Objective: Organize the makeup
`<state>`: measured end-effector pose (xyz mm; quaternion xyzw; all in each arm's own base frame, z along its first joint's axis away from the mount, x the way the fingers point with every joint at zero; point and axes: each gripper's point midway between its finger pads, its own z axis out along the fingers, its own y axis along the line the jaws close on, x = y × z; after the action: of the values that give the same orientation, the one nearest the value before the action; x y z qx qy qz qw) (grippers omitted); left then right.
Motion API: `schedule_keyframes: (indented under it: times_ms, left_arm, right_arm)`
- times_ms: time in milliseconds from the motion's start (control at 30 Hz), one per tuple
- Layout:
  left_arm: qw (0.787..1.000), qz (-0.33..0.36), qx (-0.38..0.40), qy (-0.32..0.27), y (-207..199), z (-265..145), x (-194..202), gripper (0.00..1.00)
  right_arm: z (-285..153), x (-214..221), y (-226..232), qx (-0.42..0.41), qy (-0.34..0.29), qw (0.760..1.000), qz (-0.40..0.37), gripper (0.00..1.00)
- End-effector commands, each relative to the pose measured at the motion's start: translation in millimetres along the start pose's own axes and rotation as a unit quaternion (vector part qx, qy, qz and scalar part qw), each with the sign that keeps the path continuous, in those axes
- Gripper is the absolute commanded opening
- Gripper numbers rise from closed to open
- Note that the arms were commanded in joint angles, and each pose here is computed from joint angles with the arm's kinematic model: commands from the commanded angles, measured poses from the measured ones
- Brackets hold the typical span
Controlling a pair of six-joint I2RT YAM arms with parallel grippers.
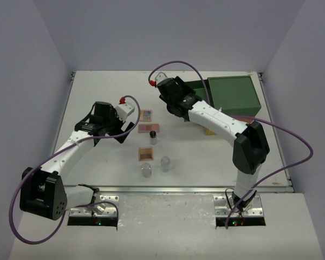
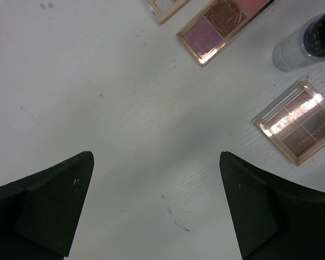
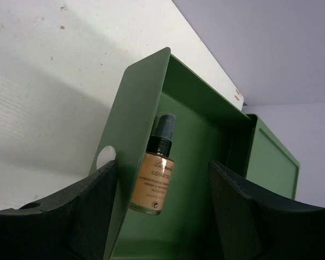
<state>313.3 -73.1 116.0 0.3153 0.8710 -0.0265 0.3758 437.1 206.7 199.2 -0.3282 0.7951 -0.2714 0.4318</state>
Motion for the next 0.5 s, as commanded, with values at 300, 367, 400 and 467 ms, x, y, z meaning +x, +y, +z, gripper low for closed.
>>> schedule_keyframes:
  times_ms: [300,367,400,467]
  left_arm:
    - [1.000,0.006,-0.005,-0.026,6.6,1.6,-9.7,1.00]
    - [1.000,0.005,-0.005,-0.026,7.0,1.3,-10.1,1.00]
    - [1.000,0.005,-0.006,-0.026,7.2,1.0,-10.5,1.00]
    - [1.000,0.005,-0.006,-0.026,7.4,0.7,-10.8,1.00]
  right_arm:
    - [-6.9,3.6,-56.1,0.106,0.020,0.994,-0.012,0.68]
    - [-6.3,10.2,-62.6,0.108,0.025,0.994,-0.007,0.68]
    - [-6.4,12.4,-64.4,0.109,0.027,0.994,-0.006,0.68]
    - [-6.2,17.4,-67.8,0.108,0.029,0.994,-0.002,0.68]
